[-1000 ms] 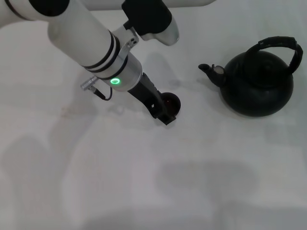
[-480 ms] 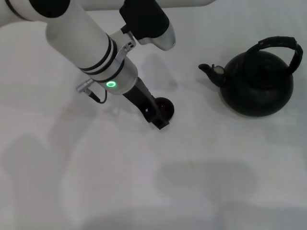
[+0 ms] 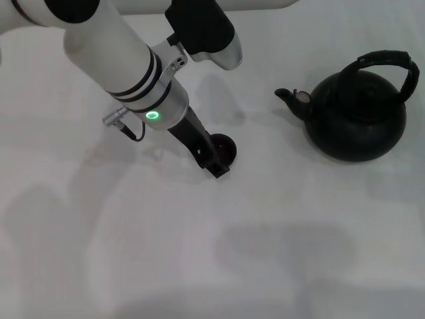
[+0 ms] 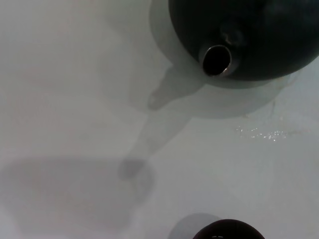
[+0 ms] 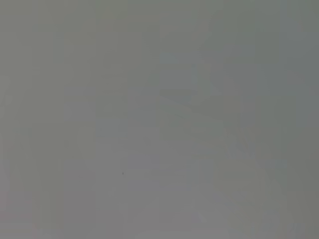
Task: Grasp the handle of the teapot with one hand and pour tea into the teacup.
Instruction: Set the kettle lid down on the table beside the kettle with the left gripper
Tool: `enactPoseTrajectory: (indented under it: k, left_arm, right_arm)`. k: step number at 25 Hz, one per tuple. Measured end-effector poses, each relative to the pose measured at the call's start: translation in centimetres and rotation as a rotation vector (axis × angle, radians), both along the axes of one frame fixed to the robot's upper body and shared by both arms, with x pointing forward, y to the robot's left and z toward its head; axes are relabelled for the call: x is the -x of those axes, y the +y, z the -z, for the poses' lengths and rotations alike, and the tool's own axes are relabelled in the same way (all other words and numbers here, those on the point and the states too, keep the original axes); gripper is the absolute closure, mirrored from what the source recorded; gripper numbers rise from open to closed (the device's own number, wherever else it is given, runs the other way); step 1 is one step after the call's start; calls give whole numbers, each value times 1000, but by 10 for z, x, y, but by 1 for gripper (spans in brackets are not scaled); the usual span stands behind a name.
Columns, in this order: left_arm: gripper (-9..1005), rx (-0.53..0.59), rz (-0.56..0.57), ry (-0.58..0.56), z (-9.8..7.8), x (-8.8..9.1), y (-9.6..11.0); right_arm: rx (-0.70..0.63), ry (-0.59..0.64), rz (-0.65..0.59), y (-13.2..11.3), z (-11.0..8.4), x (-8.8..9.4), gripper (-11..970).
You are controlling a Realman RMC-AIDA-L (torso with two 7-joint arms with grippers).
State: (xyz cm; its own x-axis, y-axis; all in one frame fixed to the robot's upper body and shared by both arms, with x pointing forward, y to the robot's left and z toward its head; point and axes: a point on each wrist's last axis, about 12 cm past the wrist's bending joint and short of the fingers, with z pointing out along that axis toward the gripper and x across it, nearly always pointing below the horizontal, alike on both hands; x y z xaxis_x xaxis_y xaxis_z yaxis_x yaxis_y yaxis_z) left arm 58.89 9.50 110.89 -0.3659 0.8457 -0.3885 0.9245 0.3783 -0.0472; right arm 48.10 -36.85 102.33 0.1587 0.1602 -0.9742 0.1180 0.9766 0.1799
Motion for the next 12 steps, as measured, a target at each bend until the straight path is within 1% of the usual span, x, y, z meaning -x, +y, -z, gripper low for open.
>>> enactPoseTrajectory:
  k: [12]
  left_arm:
    - [292, -11, -13, -12, 0, -2, 1]
  right_arm:
    - [-6, 2, -2, -1, 0, -1, 251]
